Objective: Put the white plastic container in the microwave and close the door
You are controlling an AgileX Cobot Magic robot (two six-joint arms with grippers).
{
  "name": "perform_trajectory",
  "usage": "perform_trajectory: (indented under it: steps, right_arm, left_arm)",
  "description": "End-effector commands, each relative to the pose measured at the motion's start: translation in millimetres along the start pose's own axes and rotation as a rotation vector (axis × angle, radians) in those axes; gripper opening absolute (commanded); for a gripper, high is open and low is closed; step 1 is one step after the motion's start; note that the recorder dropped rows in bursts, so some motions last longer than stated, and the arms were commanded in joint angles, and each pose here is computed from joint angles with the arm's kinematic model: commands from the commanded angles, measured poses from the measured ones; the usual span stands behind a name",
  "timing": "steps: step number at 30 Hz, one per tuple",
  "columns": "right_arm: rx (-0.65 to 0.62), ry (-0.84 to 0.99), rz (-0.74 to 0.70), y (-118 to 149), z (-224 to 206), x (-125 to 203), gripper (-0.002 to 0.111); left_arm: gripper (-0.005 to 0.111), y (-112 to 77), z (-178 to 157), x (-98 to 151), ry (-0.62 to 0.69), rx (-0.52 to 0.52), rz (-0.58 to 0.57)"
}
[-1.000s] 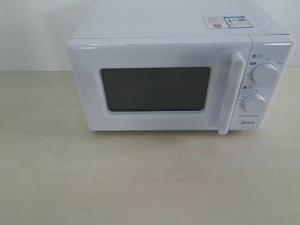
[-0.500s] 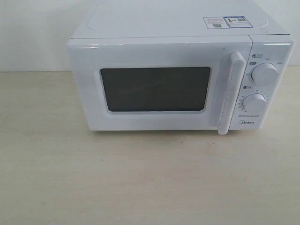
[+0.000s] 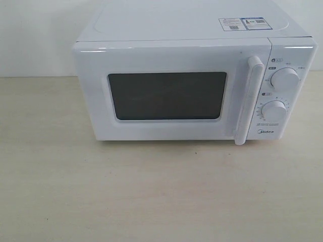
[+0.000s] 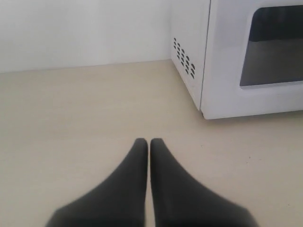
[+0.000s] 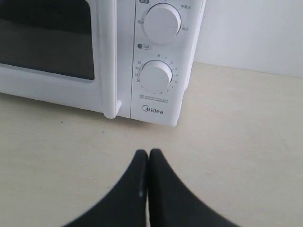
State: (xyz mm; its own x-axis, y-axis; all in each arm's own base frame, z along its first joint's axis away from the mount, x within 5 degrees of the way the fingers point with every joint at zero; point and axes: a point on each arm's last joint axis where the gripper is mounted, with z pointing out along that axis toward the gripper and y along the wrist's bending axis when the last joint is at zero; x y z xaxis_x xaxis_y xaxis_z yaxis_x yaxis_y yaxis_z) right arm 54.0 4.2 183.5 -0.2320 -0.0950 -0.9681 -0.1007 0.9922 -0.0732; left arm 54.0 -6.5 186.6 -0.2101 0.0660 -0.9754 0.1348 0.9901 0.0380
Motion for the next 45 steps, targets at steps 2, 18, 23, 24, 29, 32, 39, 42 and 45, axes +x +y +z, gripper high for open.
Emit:
perform_trajectory:
  steps: [2,18,23,24,29,32,39,42,45]
  right_arm:
    - [0.003,-0.018,-0.004,-0.2,-0.4,-1.5,0.000]
    - [0.003,-0.018,-0.004,-0.2,-0.4,-1.5,0.000]
    - [0.003,-0.018,-0.004,-0.2,-0.4,-1.5,0.000]
    - [0.003,-0.018,-0.004,-0.2,-0.4,-1.5,0.000]
    - [0.003,-0.018,-0.004,-0.2,-0.4,-1.5,0.000]
    - [0.003,-0.018,-0.004,-0.2,-0.4,-1.5,0.000]
    - [0.003,-0.018,-0.004,-0.2,-0.4,-1.5,0.000]
    - [0.003,-0.018,-0.004,-0.2,-0.4,-1.5,0.000]
    - [0.003,-0.018,-0.004,-0.2,-0.4,-1.5,0.000]
  left_arm:
    - [0.004,5.2,-0.1,2.1,0.011,-0.096,-0.034]
    - [0.004,8.9,-0.6,2.5,0.014,-0.165,-0.060]
    - [0.004,7.1,-0.4,2.3,0.009,-0.145,-0.122]
    - [0.004,7.1,-0.4,2.3,0.009,-0.145,-0.122]
    - [0.004,7.4,-0.4,2.0,0.007,-0.148,-0.093]
    - [0.004,7.4,-0.4,2.0,0.009,-0.148,-0.057]
    - [0.004,7.4,-0.4,2.0,0.010,-0.148,-0.055]
    - [0.004,7.4,-0.4,2.0,0.010,-0.148,-0.055]
    - [0.004,7.4,-0.4,2.0,0.010,-0.148,-0.055]
